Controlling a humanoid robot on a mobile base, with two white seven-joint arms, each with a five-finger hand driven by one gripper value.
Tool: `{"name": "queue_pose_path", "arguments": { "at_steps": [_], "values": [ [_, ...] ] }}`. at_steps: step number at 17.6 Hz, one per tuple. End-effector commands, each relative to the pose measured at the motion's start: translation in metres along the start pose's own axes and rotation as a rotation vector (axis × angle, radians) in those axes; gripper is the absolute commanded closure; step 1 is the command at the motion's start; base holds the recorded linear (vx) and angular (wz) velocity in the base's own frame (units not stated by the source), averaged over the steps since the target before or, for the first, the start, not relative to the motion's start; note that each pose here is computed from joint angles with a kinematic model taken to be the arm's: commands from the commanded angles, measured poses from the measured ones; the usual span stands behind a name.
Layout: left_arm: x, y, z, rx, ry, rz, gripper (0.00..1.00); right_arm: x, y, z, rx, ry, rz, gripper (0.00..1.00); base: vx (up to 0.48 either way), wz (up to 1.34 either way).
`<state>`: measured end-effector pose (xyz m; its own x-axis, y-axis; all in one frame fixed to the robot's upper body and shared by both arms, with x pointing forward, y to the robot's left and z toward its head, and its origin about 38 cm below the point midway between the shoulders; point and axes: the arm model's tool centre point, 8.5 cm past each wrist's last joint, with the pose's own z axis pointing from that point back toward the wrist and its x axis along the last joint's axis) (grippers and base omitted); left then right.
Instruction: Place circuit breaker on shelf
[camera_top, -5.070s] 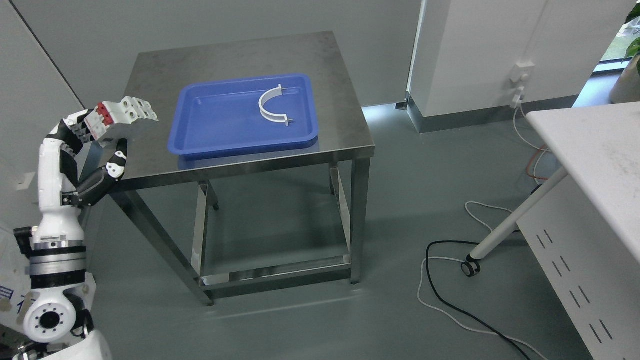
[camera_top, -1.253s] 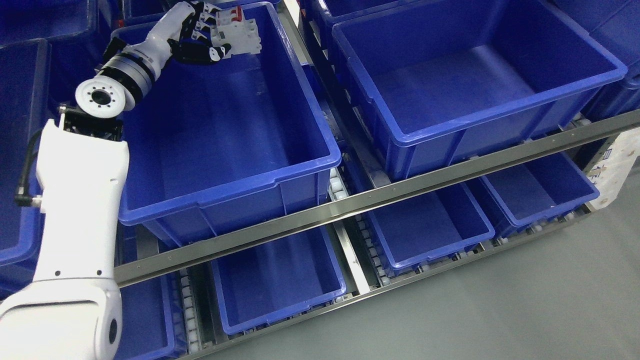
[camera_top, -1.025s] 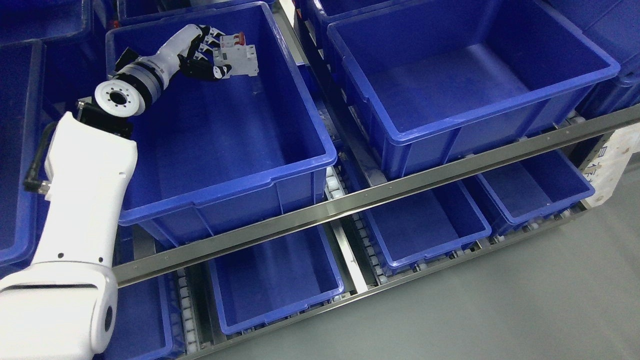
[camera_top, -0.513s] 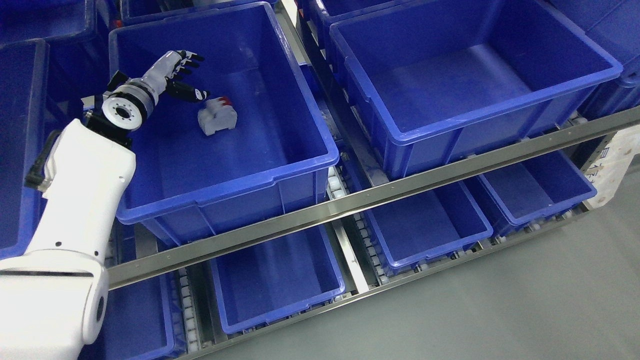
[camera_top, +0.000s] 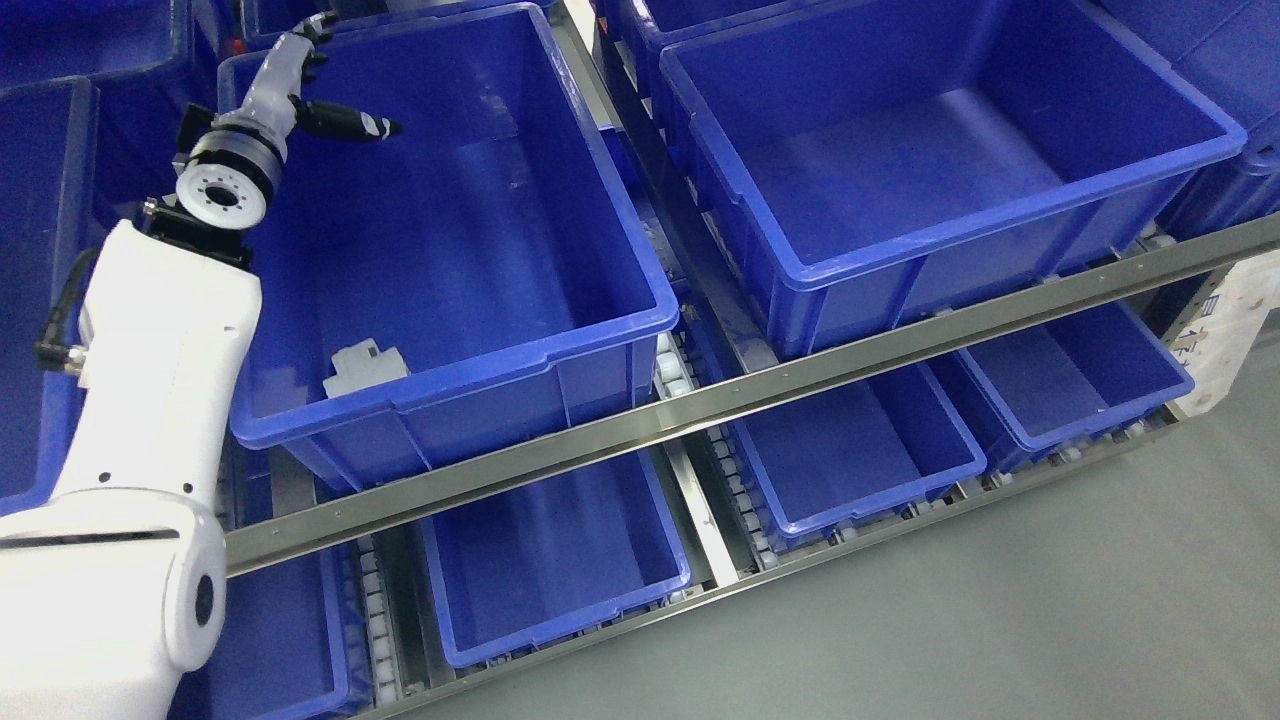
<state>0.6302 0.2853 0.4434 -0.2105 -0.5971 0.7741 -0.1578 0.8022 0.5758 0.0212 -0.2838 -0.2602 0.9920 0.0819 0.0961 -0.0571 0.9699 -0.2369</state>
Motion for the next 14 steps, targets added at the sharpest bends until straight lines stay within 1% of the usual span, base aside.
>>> {"name": "queue_pose_path", "arguments": {
  "at_steps": [1, 2, 3, 6, 7, 11, 14],
  "values": [
    [0.031, 0.085, 0.048, 0.374, -0.254, 0.461, 0.00, -0.004, -0.009, -0.001, -0.008, 0.029, 0.026, 0.00, 0.000, 0.00],
    [0.029, 0.089, 0.064, 0.405, -0.286, 0.443, 0.00, -0.004, -0.009, -0.001, -0.007, 0.029, 0.027, 0.00, 0.000, 0.00],
    [0.025, 0.085, 0.073, 0.405, -0.294, 0.428, 0.00, -0.004, -0.009, -0.001, -0.008, 0.029, 0.027, 0.00, 0.000, 0.00],
    [0.004, 0.056, 0.104, 0.374, -0.286, 0.359, 0.00, -0.004, -0.009, -0.001, -0.007, 0.029, 0.027, 0.00, -0.001, -0.01],
    [0.005, 0.049, 0.116, 0.368, -0.309, 0.345, 0.00, -0.004, -0.009, -0.001, -0.007, 0.029, 0.026, 0.00, 0.000, 0.00],
    [0.031, 0.038, 0.148, 0.352, -0.418, 0.289, 0.00, -0.004, -0.009, -0.001, -0.008, 0.029, 0.027, 0.00, 0.000, 0.00],
    [0.026, 0.005, 0.169, 0.287, -0.429, 0.254, 0.00, -0.004, -0.009, -0.001, -0.007, 0.029, 0.027, 0.00, 0.000, 0.00]
  ]
}}
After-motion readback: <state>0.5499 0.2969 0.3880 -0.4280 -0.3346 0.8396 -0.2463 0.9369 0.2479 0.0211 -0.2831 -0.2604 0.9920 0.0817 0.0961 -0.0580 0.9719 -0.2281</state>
